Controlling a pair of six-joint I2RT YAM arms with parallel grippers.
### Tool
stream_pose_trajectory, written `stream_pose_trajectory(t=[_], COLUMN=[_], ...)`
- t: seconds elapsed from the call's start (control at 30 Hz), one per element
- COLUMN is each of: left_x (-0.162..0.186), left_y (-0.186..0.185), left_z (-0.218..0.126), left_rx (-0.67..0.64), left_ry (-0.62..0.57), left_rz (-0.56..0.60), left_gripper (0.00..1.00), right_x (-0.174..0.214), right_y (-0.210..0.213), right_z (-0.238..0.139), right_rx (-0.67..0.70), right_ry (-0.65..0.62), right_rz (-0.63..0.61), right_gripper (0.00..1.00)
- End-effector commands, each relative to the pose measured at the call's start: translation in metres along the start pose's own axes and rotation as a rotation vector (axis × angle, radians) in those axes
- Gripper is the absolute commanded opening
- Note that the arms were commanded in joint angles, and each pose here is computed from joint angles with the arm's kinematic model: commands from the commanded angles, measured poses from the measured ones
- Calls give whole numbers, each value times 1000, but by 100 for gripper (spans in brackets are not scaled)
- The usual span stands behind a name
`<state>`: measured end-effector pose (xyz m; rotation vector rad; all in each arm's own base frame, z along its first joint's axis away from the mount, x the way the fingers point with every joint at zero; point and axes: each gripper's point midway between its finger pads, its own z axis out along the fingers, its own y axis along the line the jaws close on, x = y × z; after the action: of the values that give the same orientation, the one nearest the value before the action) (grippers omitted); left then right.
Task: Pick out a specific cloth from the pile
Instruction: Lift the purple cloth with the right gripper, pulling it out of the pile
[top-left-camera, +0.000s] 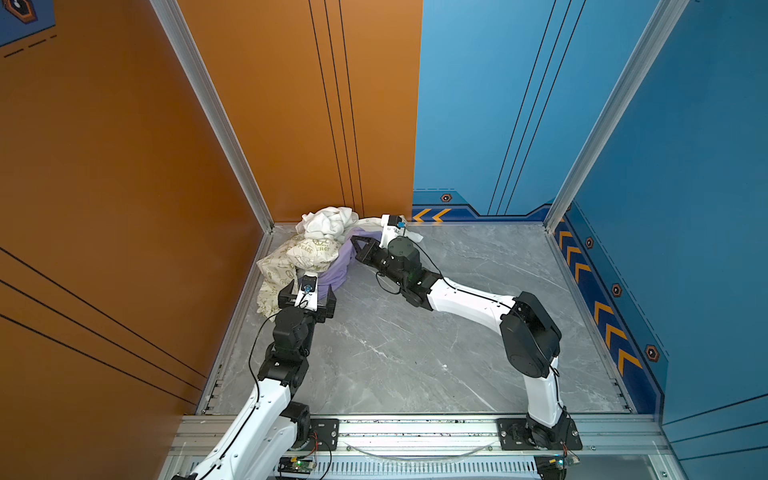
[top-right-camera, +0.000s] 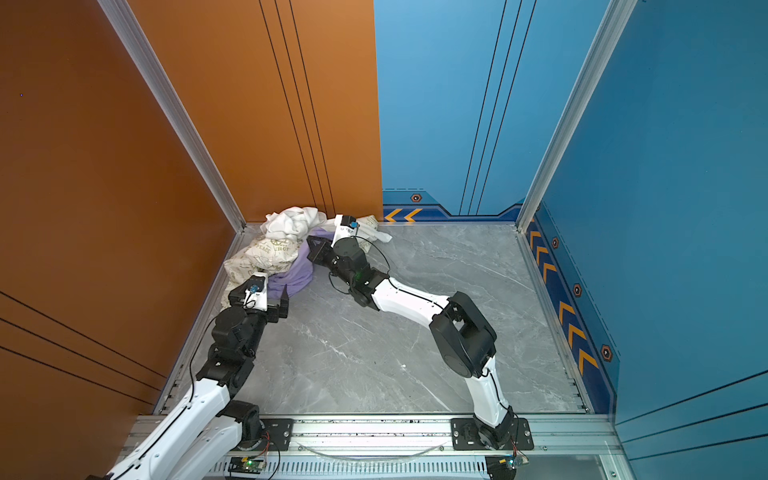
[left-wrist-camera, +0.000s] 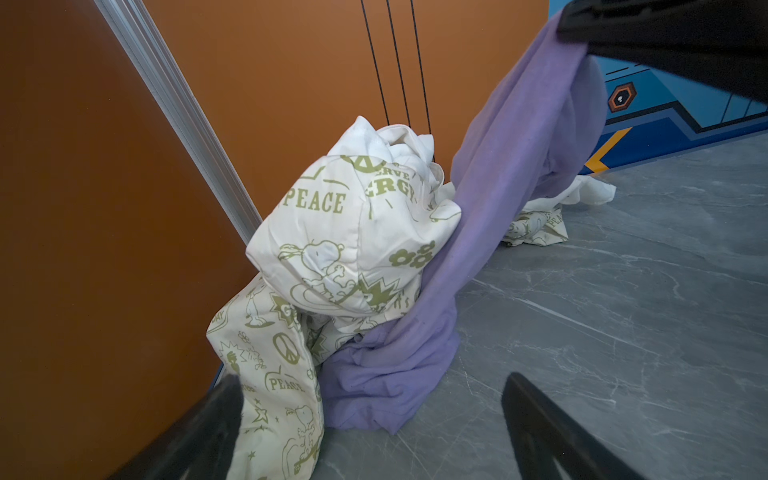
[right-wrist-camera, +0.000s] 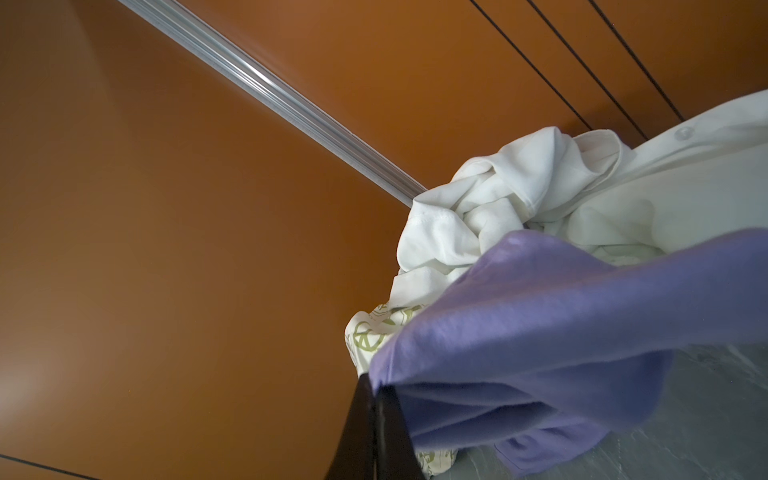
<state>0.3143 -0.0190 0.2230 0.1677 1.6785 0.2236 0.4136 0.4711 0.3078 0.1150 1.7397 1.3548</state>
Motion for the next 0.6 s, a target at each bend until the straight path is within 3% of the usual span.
stream_pose_trajectory(t=[0.0,0.57], left_x=[-11,-11], left_y=[7,6], left_z=[-2,-2], left_rx=[-27,-25], left_ry=[-25,-27], left_rz=[8,8], left_gripper=[98,98], right_x=[-45,-94], right_y=[78,141], right_z=[-20,-62], right_rx=[-153,-226], right_ry=[-89,-208], right_rz=[-87,-224], right_gripper=[0,0])
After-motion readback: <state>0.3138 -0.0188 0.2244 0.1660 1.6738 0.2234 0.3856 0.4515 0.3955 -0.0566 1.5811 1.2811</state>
